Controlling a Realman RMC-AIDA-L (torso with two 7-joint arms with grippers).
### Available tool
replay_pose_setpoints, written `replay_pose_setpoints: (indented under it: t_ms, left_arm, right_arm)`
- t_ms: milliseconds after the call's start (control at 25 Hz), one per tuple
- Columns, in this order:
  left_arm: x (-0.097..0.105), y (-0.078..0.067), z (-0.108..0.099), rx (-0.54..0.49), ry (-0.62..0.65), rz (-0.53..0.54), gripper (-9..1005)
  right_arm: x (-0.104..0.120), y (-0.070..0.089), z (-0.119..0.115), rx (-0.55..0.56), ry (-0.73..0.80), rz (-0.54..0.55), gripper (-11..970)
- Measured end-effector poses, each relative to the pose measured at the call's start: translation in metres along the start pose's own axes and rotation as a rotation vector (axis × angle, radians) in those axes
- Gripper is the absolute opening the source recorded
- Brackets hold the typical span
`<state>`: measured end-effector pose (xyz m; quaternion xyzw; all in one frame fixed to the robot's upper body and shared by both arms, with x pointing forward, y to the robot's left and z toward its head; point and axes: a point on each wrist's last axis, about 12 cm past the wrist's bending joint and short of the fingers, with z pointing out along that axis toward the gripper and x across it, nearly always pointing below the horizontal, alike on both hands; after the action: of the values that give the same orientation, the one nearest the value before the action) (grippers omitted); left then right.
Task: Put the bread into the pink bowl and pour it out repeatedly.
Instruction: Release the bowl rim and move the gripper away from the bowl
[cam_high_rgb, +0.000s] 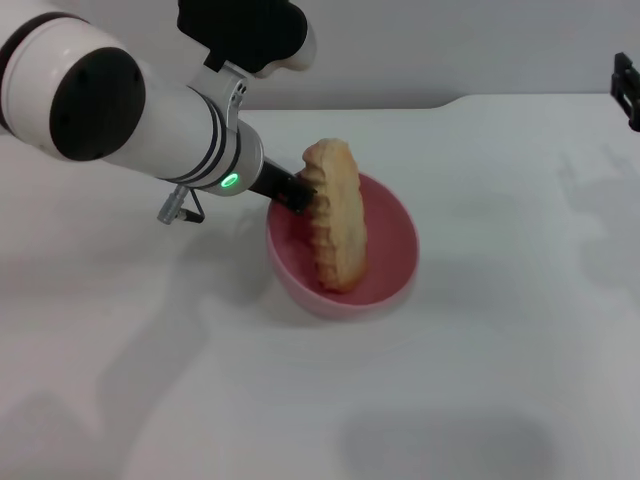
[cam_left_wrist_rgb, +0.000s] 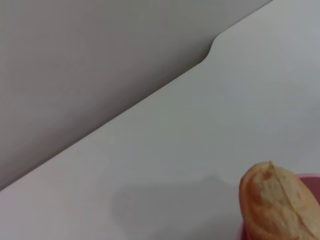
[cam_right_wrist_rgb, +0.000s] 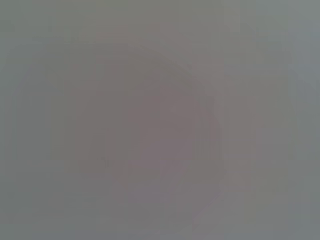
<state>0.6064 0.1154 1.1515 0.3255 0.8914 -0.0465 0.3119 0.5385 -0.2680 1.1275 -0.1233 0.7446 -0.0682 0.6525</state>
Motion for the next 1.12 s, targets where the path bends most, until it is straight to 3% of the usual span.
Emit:
replay_pose_setpoints:
  t_ms: [200,480,840,1120]
  left_arm:
    - [0.001,0.002,0.002,0.001,-0.001,-0.014,47]
    - [0.007,-0.001,0.006,0.078,0.014,-0.083,46]
    - [0.015,-0.006,0.009,0.097,-0.006,-0.103,62]
    - [0.021,-0.011,0.011,0.106,-0.094,-0.115,91]
  right_arm:
    - [0.011,0.019,-0.012,0.115,-0.094,-0.091,583]
    - [0.018,0.029,-0.025,0.140,-0.107,-0.079,583]
    - [0.022,0.032,-0.028,0.139,-0.103,-0.052,583]
    - [0.022,0.033,-0.030,0.155,-0.116,-0.049,583]
